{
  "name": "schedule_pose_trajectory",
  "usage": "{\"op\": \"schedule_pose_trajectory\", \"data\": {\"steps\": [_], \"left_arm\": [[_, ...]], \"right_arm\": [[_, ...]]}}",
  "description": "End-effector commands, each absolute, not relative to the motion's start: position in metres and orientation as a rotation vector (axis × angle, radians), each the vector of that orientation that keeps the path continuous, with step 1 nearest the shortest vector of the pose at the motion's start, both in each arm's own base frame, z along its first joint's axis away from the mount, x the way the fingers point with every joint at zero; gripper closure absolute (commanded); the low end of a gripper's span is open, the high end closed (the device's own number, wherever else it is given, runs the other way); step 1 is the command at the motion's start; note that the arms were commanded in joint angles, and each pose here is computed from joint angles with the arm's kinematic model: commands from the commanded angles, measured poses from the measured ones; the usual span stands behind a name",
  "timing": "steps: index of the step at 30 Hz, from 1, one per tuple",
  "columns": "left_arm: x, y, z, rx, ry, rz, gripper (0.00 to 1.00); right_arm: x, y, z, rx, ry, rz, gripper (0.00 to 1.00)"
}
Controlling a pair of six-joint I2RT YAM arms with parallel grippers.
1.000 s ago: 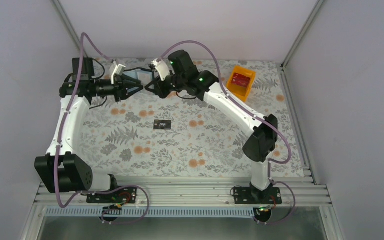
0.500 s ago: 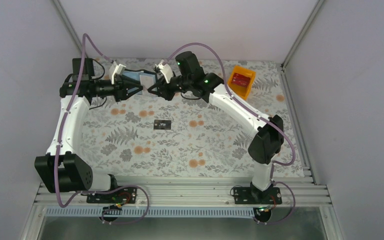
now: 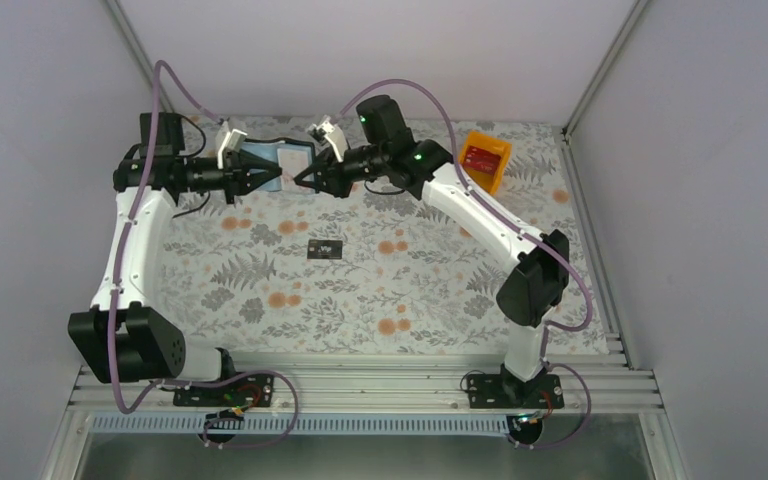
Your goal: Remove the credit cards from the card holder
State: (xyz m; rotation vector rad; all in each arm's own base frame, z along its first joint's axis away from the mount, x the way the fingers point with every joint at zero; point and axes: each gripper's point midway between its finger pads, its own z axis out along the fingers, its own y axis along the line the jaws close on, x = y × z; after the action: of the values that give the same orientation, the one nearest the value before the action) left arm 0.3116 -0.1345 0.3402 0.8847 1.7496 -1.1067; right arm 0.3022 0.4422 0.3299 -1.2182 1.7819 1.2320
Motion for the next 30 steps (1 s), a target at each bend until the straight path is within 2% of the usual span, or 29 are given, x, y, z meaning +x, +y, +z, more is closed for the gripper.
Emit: {"op": "schedule_pose_trajectory", "data": {"steps": [1,9,18,30], "left_arm": [[0.281,-0.157,0.370,1.015,1.558,-1.242,0.97],[0.270,-0.151,0.380,1.026,1.477,-1.264,0.98],[0.271,-0.149,0.370,1.049,1.505,-1.195,0.98],[0.295,-0.134,0.355,0.980,1.633,-1.095,0.98]], "right_arm": [[0.281,0.466,0.355,-1.316,1.601,1.329,0.96],[0.292,0.447,0.357,-1.288,1.604,1.332,0.93],[0.293,0.432,0.356,-1.320,1.597,1.312,0.75],[0.286,0.417,0.363,-1.369,1.552,1.276,0.79]]}}
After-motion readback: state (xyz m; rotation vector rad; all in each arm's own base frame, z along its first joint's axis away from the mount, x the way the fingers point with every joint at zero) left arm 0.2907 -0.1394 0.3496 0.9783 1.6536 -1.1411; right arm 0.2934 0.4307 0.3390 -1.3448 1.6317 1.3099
